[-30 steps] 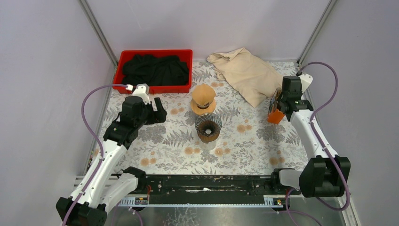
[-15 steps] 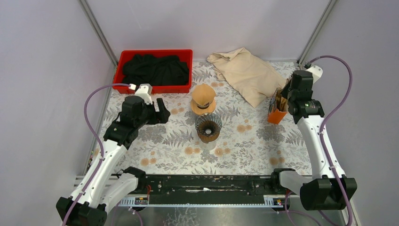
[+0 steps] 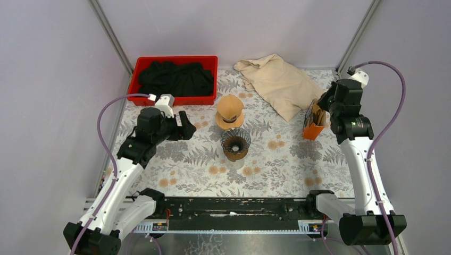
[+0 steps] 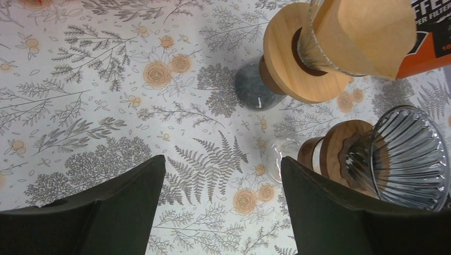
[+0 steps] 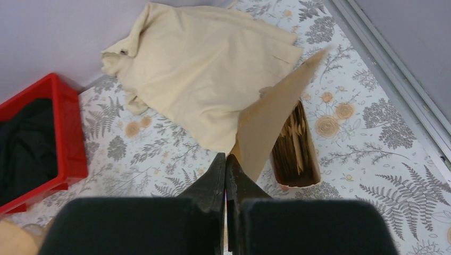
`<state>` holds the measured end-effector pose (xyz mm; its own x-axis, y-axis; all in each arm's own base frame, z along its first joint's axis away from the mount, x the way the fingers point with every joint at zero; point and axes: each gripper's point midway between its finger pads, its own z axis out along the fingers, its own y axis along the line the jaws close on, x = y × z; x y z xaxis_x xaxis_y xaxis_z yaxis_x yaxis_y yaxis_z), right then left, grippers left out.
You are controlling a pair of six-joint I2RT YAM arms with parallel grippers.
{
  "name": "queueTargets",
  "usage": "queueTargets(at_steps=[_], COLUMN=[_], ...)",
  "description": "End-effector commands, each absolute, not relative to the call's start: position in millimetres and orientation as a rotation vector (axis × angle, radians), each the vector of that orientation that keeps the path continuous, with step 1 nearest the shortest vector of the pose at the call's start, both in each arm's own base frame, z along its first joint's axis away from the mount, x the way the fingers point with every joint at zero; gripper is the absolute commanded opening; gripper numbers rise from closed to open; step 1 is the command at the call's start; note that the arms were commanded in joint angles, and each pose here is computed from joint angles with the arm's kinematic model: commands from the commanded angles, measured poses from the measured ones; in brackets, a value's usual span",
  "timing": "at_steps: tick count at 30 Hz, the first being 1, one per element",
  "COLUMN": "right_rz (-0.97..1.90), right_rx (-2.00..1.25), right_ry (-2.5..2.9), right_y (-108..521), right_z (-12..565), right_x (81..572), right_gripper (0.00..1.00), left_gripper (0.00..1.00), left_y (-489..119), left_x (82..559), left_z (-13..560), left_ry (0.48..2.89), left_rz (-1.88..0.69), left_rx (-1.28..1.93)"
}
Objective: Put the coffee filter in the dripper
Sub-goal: Pick up the coffee filter from the coffee filter holder.
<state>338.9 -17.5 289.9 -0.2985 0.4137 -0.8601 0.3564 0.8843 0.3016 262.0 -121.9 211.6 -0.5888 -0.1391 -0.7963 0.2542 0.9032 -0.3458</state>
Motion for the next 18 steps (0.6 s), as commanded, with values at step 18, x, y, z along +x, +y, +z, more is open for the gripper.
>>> queueTargets(at_steps=[18], right_rz=[0.365], right_rx=[0.326], right_ry=[1.857], right_y=[35], right_z=[343], right_x=[341], right_gripper=[0.00], left_gripper=[0.86], left_y=[-159], left_x=[257], left_z=[284], left_ry=[1.948], left_rz=[-0.731], left_rx=[0.155])
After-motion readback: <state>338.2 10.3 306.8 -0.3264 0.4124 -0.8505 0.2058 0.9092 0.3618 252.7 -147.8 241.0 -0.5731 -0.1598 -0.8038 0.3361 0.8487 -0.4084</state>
